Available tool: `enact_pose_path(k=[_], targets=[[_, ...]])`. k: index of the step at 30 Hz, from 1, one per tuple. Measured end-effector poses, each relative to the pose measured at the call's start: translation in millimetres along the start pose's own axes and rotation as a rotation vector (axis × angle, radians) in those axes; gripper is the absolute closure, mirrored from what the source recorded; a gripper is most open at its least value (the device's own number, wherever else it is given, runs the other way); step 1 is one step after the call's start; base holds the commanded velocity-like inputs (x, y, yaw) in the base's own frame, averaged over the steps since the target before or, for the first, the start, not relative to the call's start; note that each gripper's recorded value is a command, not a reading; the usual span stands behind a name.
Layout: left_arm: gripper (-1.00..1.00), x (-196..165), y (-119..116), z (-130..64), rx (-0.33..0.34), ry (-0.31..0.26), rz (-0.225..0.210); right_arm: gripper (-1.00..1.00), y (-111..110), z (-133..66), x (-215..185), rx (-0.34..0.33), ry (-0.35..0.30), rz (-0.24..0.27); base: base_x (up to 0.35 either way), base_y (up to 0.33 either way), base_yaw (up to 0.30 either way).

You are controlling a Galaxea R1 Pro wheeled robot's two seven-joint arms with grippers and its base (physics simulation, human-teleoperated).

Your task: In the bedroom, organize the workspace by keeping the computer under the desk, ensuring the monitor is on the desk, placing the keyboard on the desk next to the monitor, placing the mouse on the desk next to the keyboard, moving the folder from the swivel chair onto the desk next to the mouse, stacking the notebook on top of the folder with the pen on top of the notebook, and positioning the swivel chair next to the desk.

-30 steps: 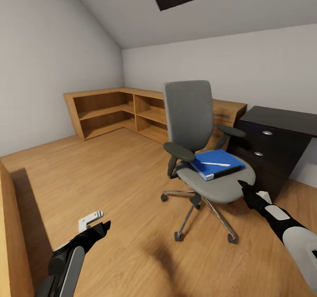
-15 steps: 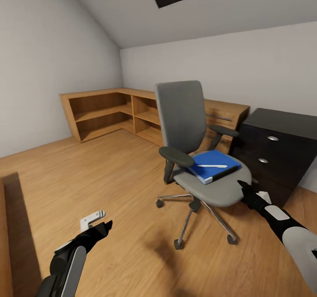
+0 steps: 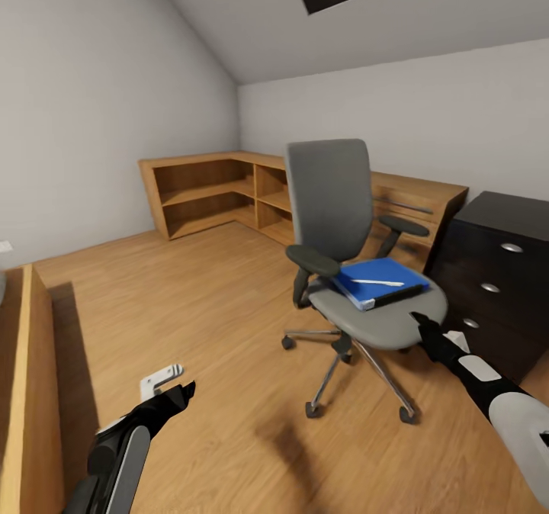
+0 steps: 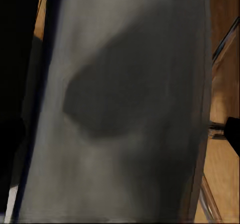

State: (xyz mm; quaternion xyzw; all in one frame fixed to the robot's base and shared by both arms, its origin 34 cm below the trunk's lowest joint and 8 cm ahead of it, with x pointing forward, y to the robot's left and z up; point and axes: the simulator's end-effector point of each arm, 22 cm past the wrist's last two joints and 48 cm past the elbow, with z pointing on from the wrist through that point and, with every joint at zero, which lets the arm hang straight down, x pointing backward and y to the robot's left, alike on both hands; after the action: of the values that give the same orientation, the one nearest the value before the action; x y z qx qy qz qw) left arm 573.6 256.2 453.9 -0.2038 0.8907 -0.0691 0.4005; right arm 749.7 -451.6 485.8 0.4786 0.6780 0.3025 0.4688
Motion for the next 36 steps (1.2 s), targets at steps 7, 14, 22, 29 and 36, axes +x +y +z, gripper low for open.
enact_pose_path(k=[7,14,22,29,36], targets=[[-1.0,0.2,0.1,0.0,0.0,0.0,0.0,-1.0,0.6,0.0,-0.3,-0.002,-0.001,0.003,-0.299,-0.039,0.013],[-1.0,3.8,0.8,1.3,-0.003,0.009,0.001,-1.0,1.1,0.1,0.5,-0.003,0.0,0.005,-0.225,-0.127,0.001],[-1.0,4.8,0.8,1.7,-0.003,0.011,0.002,-1.0,2.1,0.2,1.0,-0.005,0.0,0.003,-0.036,-0.023,0.0],[-1.0,8.6,-12.5,1.4,0.02,0.017,0.026,-1.0,9.2,5.1,27.5,-0.016,0.034,0.009,0.081,-0.004,0.0],[-1.0,50.3,-34.0,11.1,0.019,0.092,0.182,-1.0,15.1,9.0,52.0,-0.024,0.065,0.019,0.058,-0.006,0.0]])
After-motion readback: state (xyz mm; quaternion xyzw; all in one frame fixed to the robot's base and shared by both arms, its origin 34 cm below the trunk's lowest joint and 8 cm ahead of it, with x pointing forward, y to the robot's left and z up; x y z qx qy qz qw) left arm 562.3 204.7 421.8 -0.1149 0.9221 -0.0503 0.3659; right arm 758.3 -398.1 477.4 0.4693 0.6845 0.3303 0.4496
